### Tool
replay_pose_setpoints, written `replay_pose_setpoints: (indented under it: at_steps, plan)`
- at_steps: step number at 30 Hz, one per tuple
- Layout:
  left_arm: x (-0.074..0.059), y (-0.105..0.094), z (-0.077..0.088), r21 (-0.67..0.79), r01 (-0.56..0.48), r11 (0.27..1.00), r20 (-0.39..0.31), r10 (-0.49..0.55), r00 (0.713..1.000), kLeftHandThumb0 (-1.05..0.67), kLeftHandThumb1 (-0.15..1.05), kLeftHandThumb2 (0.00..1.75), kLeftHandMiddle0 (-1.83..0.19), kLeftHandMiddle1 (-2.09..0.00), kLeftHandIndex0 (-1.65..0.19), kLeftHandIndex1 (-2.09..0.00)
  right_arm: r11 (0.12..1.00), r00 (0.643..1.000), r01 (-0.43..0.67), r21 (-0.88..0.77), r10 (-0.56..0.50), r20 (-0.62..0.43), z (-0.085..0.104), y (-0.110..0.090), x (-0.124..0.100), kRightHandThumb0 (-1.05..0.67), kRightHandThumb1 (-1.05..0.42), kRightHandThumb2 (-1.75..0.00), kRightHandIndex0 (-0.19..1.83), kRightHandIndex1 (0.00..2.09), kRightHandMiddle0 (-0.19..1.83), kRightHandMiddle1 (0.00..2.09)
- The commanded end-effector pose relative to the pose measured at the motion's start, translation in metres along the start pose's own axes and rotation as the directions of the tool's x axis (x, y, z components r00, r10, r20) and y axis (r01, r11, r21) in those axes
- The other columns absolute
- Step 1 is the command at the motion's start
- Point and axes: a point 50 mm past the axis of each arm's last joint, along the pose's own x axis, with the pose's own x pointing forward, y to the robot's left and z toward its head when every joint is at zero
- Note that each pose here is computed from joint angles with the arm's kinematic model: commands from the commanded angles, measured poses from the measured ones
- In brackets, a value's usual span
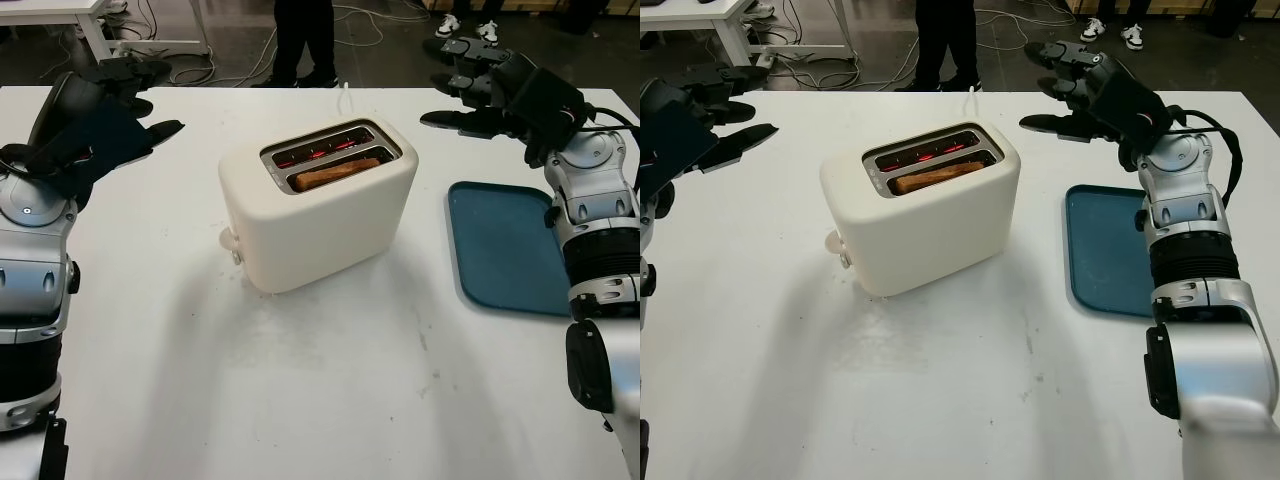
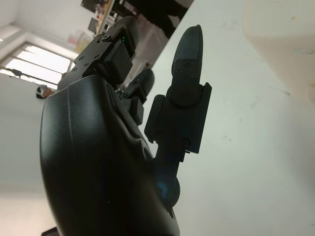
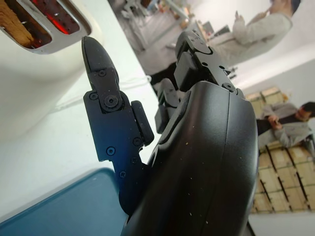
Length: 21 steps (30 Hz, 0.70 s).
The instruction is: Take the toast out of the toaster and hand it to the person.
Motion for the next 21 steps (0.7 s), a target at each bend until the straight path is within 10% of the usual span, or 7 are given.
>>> replay_pose_setpoints:
  at_steps: [1, 21]
  plan:
    - [-0.0019, 0.0021, 0.0011, 0.004, -0.011, 1.000, 0.006, 0.011, 1.000, -0.48, 0.92, 0.23, -0.30, -0.55, -0.51, -0.04, 1.000, 1.000, 0.001, -0.008, -0.001, 0.016, -0.0017, -0.0014, -0.0032, -0.55, -0.83, -0.01, 0.31, 0.01, 0.30, 0.00]
    - [-0.0005, 0.0012, 0.0025, 0.008, -0.013, 1.000, 0.011, 0.013, 1.000, -0.44, 0.92, 0.22, -0.27, -0.54, -0.48, -0.02, 1.000, 1.000, -0.003, 0.015, 0.003, 0.020, -0.0030, 0.0029, -0.0033, -0.58, -0.82, 0.00, 0.31, 0.01, 0.32, 0.00]
